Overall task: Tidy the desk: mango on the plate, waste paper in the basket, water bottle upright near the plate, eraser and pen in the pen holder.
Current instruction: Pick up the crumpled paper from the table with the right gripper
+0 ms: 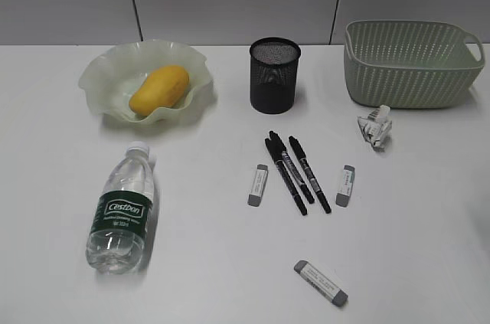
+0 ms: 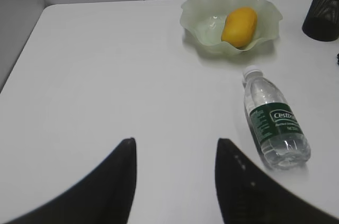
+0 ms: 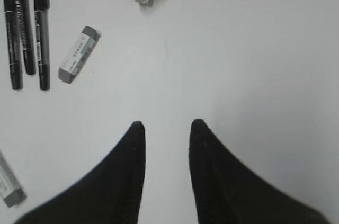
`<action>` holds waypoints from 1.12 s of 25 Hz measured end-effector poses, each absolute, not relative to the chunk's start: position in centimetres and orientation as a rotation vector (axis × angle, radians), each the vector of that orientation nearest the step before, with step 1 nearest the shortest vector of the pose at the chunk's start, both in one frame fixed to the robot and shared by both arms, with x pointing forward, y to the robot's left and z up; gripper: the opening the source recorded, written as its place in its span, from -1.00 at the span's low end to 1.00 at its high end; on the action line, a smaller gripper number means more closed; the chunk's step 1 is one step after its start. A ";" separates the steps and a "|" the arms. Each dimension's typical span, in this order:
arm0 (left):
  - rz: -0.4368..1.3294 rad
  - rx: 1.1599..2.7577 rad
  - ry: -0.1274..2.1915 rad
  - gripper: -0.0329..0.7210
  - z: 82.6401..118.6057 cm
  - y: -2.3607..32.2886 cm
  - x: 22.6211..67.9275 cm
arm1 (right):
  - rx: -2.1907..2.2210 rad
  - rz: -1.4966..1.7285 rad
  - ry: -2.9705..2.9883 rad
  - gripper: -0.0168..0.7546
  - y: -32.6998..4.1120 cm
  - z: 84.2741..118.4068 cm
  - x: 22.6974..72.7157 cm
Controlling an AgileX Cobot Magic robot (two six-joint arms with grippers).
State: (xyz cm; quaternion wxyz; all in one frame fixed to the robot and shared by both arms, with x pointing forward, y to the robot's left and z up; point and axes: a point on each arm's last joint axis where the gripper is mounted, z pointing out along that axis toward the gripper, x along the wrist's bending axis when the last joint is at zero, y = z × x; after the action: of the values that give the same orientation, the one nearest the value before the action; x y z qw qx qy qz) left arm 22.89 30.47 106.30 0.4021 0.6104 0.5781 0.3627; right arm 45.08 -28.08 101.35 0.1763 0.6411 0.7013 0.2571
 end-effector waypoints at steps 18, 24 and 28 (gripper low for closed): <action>0.917 1.542 1.460 -0.09 106.3 30.5 22.9 | 2.032 0.762 1.920 0.16 -21.6 89.5 61.3; 0.916 1.542 1.460 -0.09 106.3 30.5 22.9 | 2.063 0.750 1.905 -0.61 -21.4 88.1 62.3; 0.915 1.542 1.460 -0.09 106.3 30.5 22.9 | 2.060 0.749 1.913 -0.92 -21.4 88.3 62.3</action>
State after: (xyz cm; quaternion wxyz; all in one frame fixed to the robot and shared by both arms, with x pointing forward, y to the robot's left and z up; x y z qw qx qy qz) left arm 22.89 30.46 106.30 0.4030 0.6103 0.5779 0.3623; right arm 62.28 -21.36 88.30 0.1160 0.7034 0.6530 0.2556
